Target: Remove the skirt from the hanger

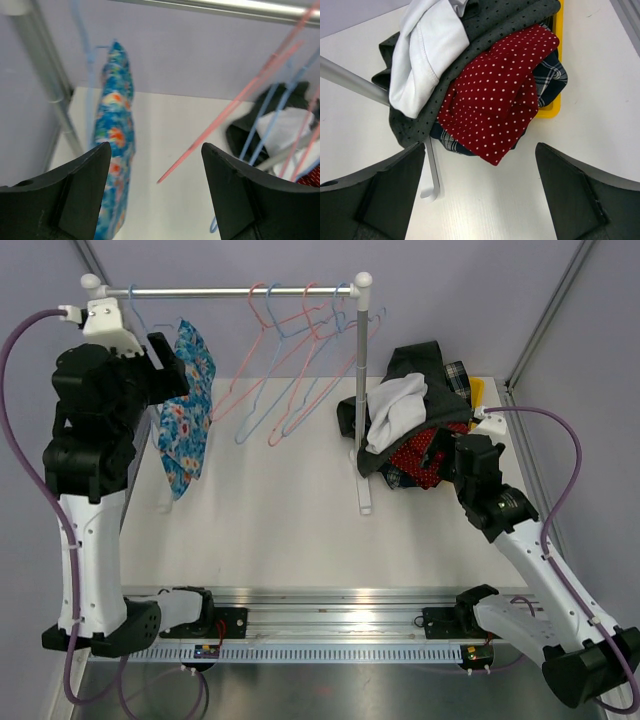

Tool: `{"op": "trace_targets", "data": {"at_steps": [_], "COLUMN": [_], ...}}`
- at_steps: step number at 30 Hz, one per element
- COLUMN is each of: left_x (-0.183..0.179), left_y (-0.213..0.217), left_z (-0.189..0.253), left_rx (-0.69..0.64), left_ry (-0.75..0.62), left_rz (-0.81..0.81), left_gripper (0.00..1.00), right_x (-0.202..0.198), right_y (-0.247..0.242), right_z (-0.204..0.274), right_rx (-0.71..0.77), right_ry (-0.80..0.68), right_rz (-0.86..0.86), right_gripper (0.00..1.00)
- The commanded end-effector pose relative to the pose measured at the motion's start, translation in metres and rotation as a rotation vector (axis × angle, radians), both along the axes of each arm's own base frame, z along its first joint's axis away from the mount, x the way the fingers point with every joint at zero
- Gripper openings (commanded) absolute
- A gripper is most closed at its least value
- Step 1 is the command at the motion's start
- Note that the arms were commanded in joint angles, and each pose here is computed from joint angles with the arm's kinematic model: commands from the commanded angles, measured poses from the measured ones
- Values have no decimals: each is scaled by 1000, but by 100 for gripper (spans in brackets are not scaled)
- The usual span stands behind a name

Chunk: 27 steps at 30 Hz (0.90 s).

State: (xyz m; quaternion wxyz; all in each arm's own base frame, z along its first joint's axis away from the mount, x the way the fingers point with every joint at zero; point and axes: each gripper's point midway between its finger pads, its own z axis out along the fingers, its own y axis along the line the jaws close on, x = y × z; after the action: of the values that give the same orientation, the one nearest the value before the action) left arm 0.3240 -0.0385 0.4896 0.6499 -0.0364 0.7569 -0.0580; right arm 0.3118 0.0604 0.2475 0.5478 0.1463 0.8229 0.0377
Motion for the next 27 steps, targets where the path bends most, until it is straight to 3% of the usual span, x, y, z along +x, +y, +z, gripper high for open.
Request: {"op": "trace_targets", "data": {"at_steps": [1, 15, 17, 18, 20, 21, 27], "left_x": [-13, 31, 43, 47, 56, 58, 41], "left_y": [38, 76, 77, 77, 74, 73, 66], "left_z": [2, -66, -72, -73, -70, -68, -22], "left_rx": [48, -34, -57, -62, -75, -77, -93], "left_ry": [-5, 102, 118, 122, 123, 120, 10], "left_rz": [137, 250, 233, 229, 211, 204, 174], "left_gripper": [77, 74, 61, 43, 23, 0, 0], "right_x": [-9, -18, -18, -17, -17, -16, -17], "right_y": [6, 3, 4, 3, 4, 4, 8], "right_z": [2, -2, -4, -4, -5, -6, 13], "right_rx": [46, 20, 19, 17, 17, 16, 28], "right_ry": [-12, 5, 7, 7, 8, 10, -50], "right_rz": [30, 49, 51, 45, 47, 47, 85], "right_gripper": [99, 100, 100, 100, 99, 99, 100]}}
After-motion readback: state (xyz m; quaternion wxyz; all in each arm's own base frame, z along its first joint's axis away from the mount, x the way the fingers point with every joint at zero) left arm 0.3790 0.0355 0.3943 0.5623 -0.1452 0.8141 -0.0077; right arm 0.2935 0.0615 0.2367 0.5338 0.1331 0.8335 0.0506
